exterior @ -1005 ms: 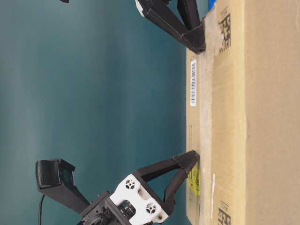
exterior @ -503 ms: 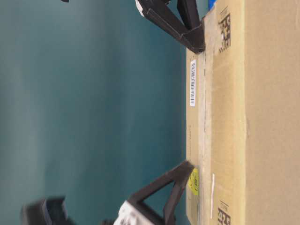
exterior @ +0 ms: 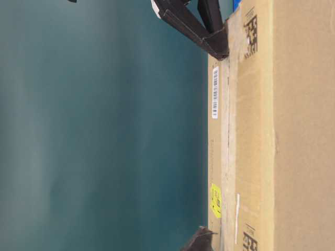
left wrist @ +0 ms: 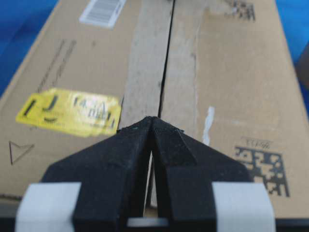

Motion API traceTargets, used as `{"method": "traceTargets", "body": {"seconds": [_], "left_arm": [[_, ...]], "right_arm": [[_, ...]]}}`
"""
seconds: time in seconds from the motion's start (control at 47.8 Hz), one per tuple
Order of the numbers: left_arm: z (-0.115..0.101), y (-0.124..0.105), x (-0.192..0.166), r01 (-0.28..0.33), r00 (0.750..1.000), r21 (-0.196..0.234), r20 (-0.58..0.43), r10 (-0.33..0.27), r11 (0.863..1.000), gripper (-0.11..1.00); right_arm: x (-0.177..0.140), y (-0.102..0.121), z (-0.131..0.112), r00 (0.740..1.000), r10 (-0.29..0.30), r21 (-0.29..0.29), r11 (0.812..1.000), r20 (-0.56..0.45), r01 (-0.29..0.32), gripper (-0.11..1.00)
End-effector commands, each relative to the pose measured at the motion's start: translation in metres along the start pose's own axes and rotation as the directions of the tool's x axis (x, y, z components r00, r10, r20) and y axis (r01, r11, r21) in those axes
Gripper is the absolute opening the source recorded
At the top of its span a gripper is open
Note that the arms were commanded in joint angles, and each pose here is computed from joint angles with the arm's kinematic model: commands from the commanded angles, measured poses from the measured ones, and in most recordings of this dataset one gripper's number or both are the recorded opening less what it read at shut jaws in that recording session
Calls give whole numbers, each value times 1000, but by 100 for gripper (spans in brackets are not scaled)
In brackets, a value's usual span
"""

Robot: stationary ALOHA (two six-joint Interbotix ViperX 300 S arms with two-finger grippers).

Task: Close the cardboard box.
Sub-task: 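Press both grippers down along the closed flap seam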

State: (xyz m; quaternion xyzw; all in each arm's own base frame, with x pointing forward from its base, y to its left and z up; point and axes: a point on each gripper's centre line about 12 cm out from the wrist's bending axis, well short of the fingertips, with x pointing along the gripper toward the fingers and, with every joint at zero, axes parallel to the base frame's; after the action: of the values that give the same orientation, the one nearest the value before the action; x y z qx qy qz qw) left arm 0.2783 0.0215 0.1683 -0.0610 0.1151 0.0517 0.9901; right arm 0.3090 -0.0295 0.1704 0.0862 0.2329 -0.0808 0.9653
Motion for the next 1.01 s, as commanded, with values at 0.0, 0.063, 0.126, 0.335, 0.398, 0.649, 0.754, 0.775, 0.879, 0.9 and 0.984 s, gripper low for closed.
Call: {"method": "traceTargets", "body": {"seconds": [0.0,0.063,0.126,0.335,0.398,0.649,0.754,0.775,0.879,0.9,0.984], "left_arm": [[2,-1,2,3,1000,1,24,-3,1000,0],[0,-1,4,4,1000,1,23,-4,1000,0],[-2,-1,5,5,1000,5,18,-5,1000,0],[-10,0,5,3,1000,6,7,-3,1000,0],[-10,0,4,5,1000,6,12,-5,1000,0],[-12,0,2,6,1000,7,7,-6,1000,0],[-13,-1,3,7,1000,9,7,-7,1000,0],[-12,-1,2,9,1000,9,8,-9,1000,0],[-13,-2,2,11,1000,11,3,-11,1000,0],[-13,-2,2,12,1000,11,5,-12,1000,0],[-14,-3,2,14,1000,12,3,-14,1000,0]], "right_arm": [[-2,0,7,1000,0,4,1000,25,0,0],[-2,0,7,1000,0,4,1000,25,0,0],[-2,0,7,1000,0,4,1000,26,0,0],[-2,0,7,1000,0,4,1000,25,0,0],[-2,0,7,1000,0,4,1000,25,0,0],[-2,0,7,1000,1,4,1000,26,-1,0],[-2,0,7,1000,1,4,1000,26,-1,0],[-2,0,7,1000,1,4,1000,26,-1,0],[-2,0,7,1000,1,4,1000,28,-1,0],[-2,0,8,1000,1,4,1000,28,-1,0],[-2,0,7,1000,1,2,1000,26,-1,0]]}}
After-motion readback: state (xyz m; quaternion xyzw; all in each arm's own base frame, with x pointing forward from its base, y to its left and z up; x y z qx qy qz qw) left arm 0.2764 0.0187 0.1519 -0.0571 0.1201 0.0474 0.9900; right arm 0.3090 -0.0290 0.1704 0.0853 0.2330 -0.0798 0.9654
